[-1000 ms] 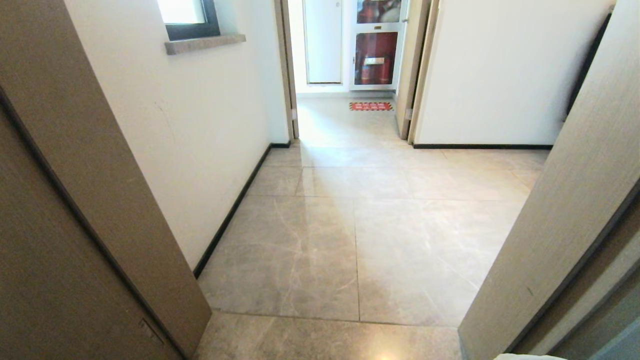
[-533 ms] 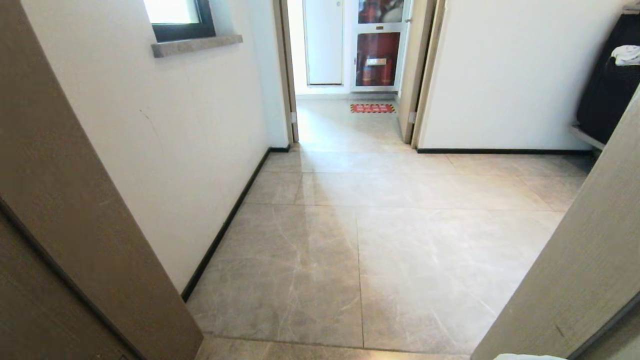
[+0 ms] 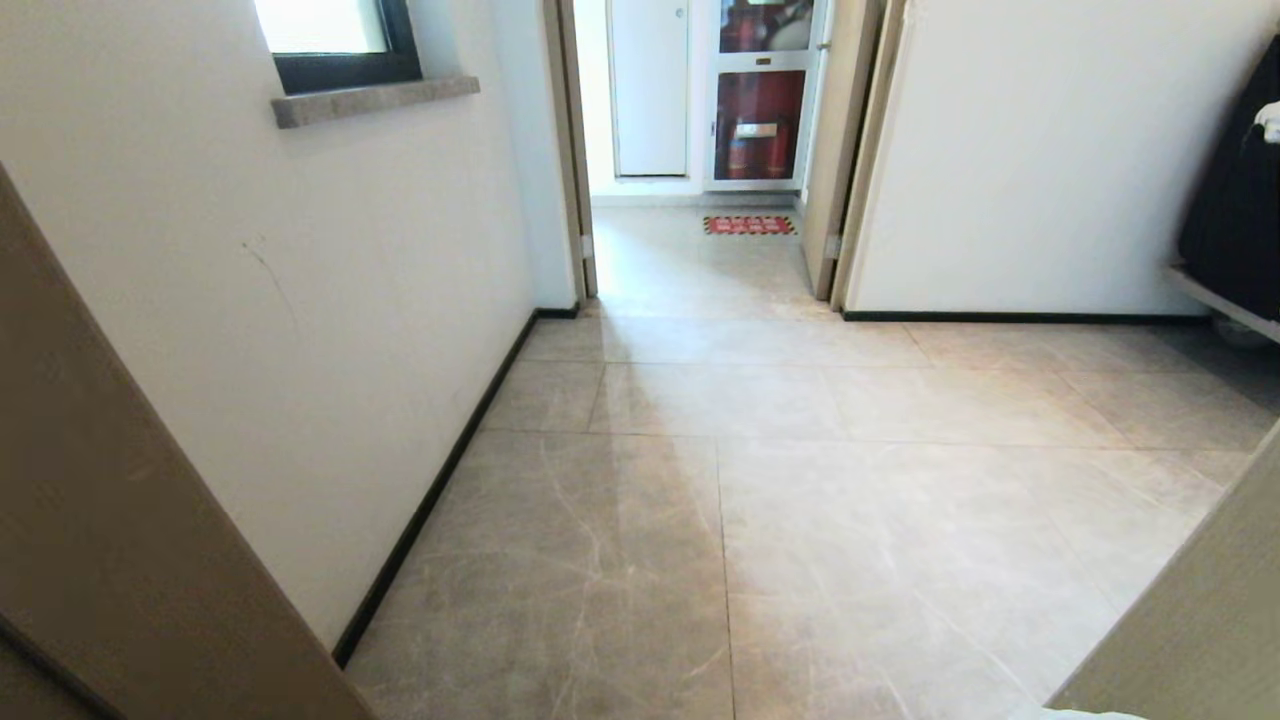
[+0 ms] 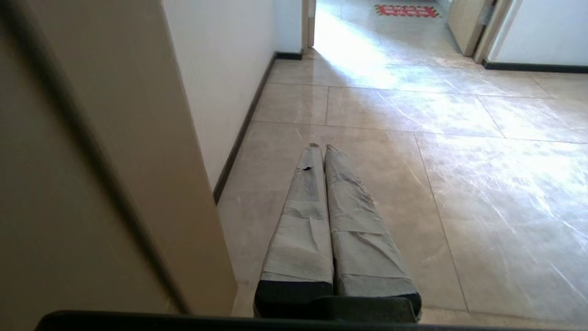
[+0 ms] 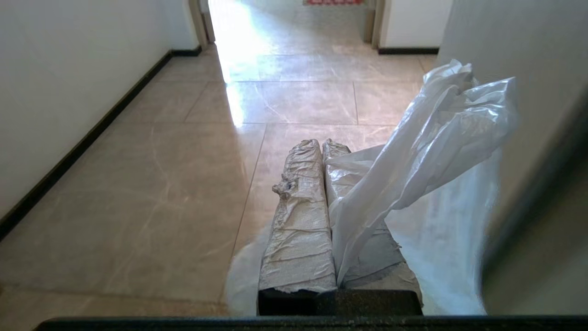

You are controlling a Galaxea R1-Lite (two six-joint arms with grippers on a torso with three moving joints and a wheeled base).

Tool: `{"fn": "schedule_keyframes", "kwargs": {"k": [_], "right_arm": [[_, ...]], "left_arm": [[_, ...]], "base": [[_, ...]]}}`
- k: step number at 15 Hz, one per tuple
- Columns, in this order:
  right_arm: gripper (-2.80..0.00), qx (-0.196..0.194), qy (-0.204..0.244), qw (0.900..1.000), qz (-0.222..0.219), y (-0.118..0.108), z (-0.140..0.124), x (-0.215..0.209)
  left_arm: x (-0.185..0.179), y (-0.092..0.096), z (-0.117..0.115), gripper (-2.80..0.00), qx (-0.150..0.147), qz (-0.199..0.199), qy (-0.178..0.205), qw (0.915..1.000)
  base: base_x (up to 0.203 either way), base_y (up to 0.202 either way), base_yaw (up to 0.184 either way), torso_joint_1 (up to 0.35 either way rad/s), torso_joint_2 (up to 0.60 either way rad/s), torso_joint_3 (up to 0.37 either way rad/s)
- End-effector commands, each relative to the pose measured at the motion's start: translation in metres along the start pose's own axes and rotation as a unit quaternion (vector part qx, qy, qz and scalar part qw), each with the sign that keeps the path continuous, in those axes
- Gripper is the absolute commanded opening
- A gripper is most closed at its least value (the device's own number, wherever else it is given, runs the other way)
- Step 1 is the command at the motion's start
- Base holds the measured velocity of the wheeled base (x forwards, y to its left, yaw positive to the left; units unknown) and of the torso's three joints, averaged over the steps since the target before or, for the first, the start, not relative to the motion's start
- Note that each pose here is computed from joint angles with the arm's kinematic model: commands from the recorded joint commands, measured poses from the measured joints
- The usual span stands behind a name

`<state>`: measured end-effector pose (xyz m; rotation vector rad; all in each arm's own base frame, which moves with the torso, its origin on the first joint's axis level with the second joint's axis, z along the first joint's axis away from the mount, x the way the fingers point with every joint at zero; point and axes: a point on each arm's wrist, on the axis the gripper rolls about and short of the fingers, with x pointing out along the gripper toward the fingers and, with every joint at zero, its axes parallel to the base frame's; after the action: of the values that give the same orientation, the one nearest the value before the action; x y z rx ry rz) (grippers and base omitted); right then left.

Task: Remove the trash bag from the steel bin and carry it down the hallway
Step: Put the trash bag at the door

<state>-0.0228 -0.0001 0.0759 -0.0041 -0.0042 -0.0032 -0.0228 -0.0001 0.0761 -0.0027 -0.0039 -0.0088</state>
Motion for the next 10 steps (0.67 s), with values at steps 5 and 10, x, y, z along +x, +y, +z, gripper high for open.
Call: {"fn": "schedule_keyframes", "kwargs": {"k": [5, 10], "right_arm": [[-2.8, -0.002, 0.0, 1.0, 0.0, 0.0, 0.0002, 0.0001], [-2.8, -0.001, 0.0, 1.0, 0.0, 0.0, 0.0002, 0.0001]], "left_arm": [[0.0, 0.0, 0.0001, -2.8, 0.0, 0.0, 0.0, 1.0], [-0.0001, 0.0, 0.0002, -2.8, 0.0, 0.0, -0.001, 1.0]], "base": [[0.192, 0.0, 0.0, 0.002, 0.01, 0.003], [0.192, 0.0, 0.002, 0.002, 0.0, 0.002]]}}
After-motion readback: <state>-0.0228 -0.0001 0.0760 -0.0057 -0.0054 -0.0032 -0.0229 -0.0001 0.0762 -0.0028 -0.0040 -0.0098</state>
